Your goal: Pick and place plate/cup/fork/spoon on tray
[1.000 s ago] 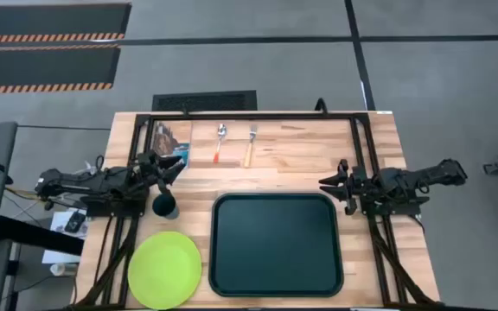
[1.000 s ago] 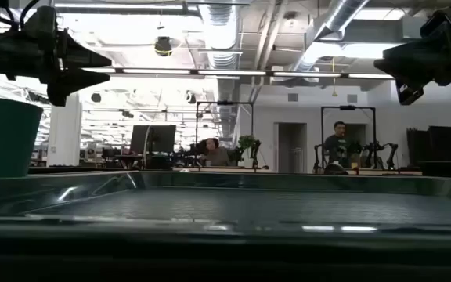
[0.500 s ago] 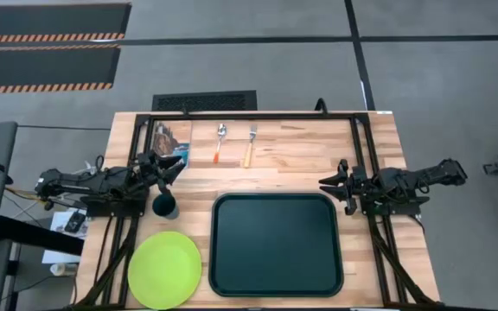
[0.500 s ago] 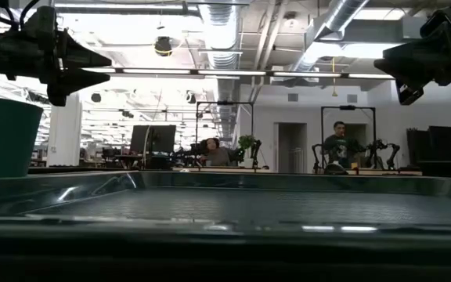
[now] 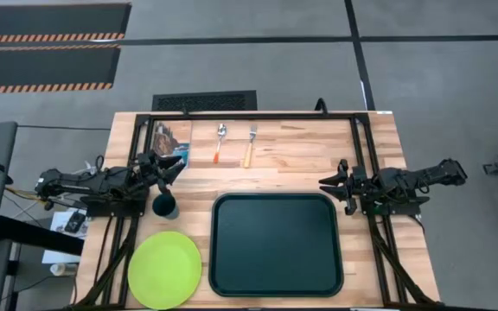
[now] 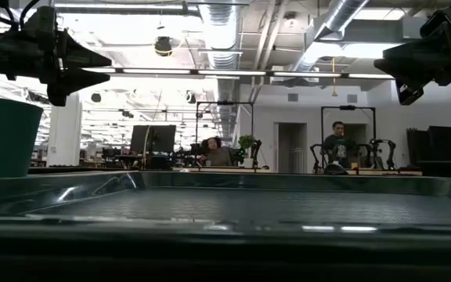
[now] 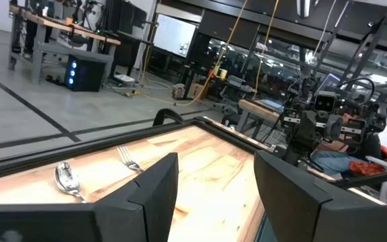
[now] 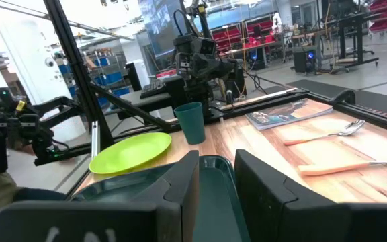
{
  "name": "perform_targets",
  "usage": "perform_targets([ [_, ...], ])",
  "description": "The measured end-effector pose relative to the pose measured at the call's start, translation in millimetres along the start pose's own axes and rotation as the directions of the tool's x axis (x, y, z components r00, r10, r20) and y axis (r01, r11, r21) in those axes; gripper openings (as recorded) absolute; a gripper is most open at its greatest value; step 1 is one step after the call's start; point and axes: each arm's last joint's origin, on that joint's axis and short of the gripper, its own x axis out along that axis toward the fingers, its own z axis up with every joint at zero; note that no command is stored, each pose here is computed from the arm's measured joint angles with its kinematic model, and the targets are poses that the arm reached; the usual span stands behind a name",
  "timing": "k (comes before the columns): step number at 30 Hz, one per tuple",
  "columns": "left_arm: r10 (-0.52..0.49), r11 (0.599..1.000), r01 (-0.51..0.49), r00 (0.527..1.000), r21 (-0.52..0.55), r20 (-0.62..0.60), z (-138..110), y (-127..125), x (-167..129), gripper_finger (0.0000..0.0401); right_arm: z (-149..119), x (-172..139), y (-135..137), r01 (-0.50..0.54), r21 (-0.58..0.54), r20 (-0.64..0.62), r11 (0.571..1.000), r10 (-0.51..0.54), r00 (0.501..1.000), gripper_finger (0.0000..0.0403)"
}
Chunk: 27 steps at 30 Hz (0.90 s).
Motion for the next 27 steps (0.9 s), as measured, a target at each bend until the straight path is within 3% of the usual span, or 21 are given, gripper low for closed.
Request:
perform_targets([
  [27, 0.001, 1.000, -0.001, 1.000, -0.001, 0.002, 0.2, 0.0, 0.0, 0.0184, 0.3, 0.0, 0.0, 0.000, -0.008, 0.003, 1.000, 0.000, 1.000, 0.0123],
])
